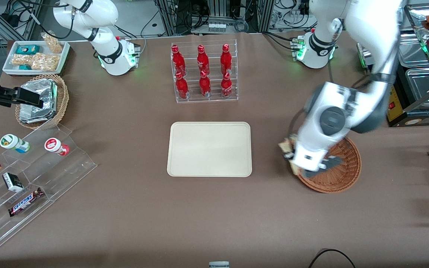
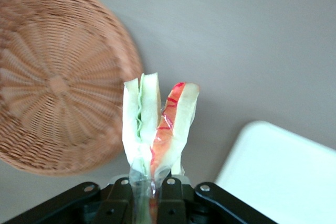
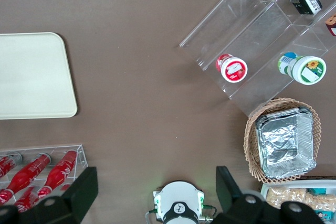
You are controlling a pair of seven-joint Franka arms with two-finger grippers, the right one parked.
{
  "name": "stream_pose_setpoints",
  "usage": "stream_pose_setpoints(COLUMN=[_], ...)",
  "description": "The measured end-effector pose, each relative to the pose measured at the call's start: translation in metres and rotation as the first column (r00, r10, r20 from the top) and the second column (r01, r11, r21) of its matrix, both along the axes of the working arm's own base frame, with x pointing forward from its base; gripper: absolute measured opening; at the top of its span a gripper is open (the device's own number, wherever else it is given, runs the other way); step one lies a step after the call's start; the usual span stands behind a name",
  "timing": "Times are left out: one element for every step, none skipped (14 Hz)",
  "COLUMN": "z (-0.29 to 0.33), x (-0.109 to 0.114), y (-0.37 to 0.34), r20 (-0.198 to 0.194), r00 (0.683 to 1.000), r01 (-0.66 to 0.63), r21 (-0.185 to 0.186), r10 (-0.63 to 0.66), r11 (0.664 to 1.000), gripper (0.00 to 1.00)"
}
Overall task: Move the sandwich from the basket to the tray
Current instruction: 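Lift the sandwich and carry it over the white tray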
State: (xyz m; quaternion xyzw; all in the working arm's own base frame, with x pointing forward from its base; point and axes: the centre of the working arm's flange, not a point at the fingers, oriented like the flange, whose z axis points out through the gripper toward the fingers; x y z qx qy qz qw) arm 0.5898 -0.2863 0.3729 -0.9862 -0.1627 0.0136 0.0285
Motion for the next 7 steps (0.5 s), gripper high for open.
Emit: stream_pose_setpoints(z=[-0.001, -0.008, -0.020, -0.037, -0.056, -0.074, -0.090], x=[-0.008, -0.016, -0.025, -0.035, -0.047, -0.057, -0.066], y=[-0.024, -0.048, -0.076, -0.106, -0.135, -0.160, -0.182], r20=[0.001, -0.005, -0.018, -0.034, -0.051, -0.062, -0.066], r00=[0.999, 0.997, 0.993, 0.988, 0.983, 0.978, 0.973], r01=[0.038, 0.075, 0.115, 0.151, 0.175, 0.197, 0.221], r21=[-0.002, -0.007, -0.011, -0.014, -0.015, -0.019, -0.026], r10=[-0.038, -0.075, -0.115, -0.152, -0.176, -0.197, -0.222], r11=[0.999, 0.997, 0.993, 0.988, 0.984, 0.980, 0.975], gripper=[0.15, 0.15, 0.15, 0.15, 0.15, 0.15, 0.15])
